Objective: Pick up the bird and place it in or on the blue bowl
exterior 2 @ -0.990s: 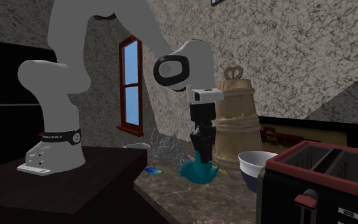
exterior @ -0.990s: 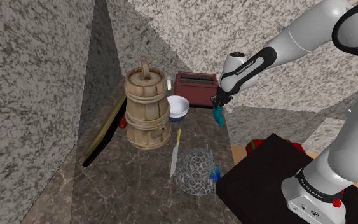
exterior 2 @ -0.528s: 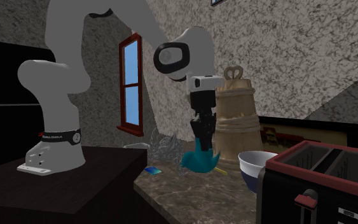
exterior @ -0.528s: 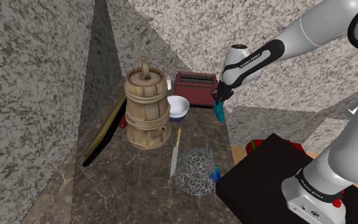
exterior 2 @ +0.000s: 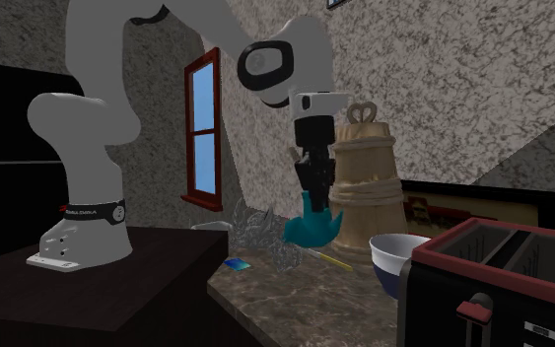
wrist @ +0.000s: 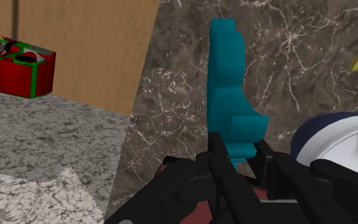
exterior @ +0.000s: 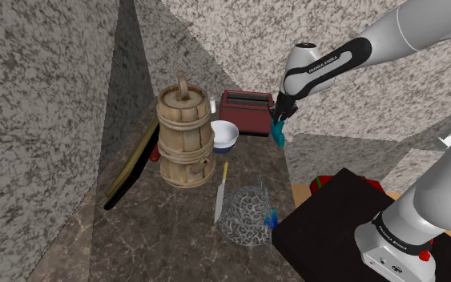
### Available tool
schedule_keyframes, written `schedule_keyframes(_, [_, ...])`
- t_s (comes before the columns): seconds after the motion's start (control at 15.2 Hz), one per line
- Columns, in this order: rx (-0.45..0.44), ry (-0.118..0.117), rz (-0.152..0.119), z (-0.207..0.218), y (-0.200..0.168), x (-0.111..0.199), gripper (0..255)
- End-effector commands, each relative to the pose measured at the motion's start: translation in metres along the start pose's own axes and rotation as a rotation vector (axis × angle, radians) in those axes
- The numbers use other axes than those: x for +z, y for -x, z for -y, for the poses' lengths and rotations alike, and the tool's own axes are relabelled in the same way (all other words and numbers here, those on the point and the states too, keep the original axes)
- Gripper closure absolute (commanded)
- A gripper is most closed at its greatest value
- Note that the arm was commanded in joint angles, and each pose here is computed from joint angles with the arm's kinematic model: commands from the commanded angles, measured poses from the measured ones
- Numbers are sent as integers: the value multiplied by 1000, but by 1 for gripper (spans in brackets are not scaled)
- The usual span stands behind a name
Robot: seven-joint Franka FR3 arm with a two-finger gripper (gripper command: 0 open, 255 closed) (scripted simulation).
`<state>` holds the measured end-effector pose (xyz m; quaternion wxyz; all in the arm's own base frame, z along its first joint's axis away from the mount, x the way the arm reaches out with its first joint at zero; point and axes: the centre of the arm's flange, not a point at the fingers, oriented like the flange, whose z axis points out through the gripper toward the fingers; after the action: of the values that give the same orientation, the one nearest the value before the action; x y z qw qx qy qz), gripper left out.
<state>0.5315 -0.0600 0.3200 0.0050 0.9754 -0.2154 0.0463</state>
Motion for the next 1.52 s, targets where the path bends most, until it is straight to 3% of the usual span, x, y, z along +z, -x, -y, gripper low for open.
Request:
schedule_keyframes(0.0, [0,0,0,0,-1,-11,255])
schedule_keyframes(0.2, [0,0,0,1,-2,-23,255])
schedule_keyframes(1.45, [0,0,0,220,-123,-40,255])
